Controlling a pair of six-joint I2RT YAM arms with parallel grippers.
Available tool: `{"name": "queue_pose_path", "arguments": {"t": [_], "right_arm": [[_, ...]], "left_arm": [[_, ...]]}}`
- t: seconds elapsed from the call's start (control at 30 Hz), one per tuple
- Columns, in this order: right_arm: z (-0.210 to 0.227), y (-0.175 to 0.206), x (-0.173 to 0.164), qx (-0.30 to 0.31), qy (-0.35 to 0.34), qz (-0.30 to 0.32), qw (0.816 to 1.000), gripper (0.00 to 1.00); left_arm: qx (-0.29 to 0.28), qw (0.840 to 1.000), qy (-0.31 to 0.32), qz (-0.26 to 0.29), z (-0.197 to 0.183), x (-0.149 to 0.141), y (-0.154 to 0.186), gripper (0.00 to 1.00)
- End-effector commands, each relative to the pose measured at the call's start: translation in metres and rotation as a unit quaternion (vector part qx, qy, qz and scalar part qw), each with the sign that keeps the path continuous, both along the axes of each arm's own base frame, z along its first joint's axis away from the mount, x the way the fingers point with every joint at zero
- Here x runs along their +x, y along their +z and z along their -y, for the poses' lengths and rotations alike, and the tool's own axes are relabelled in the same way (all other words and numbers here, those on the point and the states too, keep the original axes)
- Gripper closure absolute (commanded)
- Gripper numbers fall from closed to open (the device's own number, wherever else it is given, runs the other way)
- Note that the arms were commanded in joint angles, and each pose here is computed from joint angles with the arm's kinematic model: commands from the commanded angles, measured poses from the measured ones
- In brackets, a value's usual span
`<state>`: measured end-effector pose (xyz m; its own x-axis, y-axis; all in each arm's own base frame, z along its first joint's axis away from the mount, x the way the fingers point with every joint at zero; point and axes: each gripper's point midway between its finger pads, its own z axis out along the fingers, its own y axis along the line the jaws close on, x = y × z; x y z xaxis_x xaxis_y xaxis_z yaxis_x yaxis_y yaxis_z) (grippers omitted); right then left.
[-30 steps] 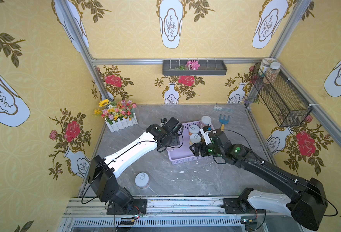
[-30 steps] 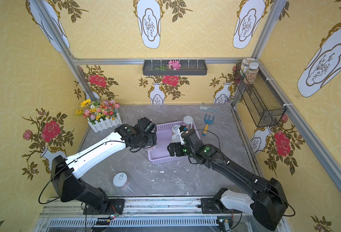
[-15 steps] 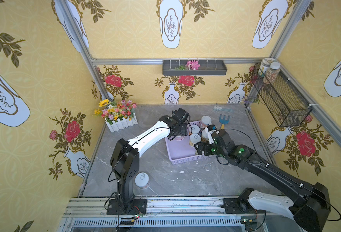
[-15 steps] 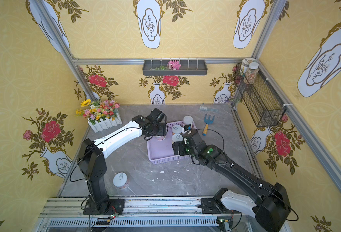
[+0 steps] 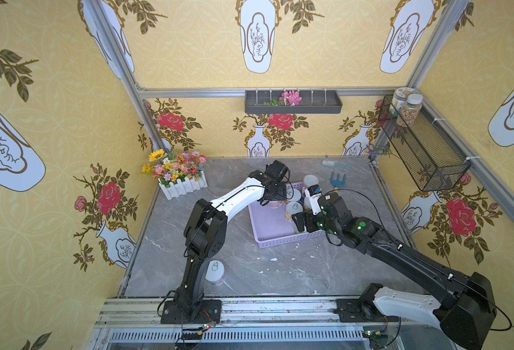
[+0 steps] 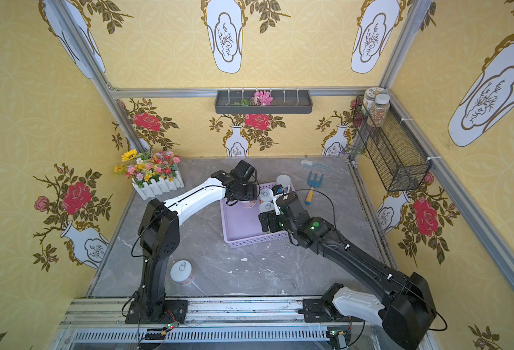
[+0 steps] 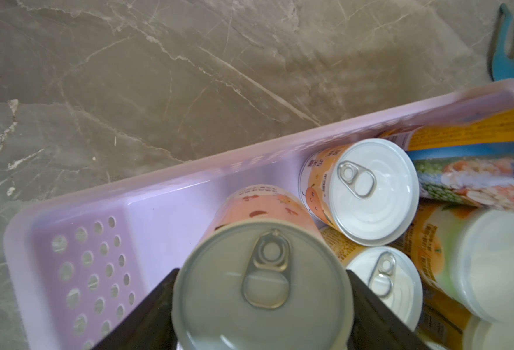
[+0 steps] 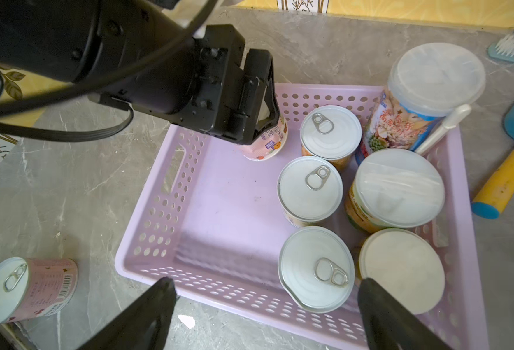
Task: Put the canned food in the basket
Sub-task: Place the canned food in the basket.
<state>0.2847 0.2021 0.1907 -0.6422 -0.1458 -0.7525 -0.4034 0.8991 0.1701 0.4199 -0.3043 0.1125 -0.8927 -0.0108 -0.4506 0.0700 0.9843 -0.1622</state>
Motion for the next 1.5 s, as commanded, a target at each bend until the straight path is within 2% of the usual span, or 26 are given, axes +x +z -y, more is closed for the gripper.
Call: {"name": "queue_pose_path", "arguments": {"t": [0.0, 0.1, 0.23, 1.13, 1.47], "right_arm": [[0.01, 0.0, 0.001, -0.008, -0.007, -0.003, 1.0, 0.03], [0.008, -0.007, -0.007, -0.014, 0.017, -0.014, 1.0, 0.01], [0.014, -0.015, -0.008, -0.018, 0.01, -0.033, 0.999, 0.01], [0.011, -0.023, -0.015, 0.012, 0.013, -0.049, 0.999, 0.01], [0.009, -0.025, -0.014, 0.018, 0.014, -0.052, 0.998, 0.01]], "left_arm": [[-0.015, 1.0, -0.007, 0.017, 0.01, 0.014, 0.001, 0.28], [-0.015, 1.0, -0.007, 0.015, 0.011, 0.019, -0.003, 0.28], [-0.011, 1.0, -0.011, 0.01, 0.016, 0.023, -0.012, 0.28], [0.011, 1.0, -0.004, -0.01, 0.022, 0.035, -0.05, 0.29], [0.001, 1.0, -0.001, -0.025, 0.022, 0.028, -0.057, 0.16]]}}
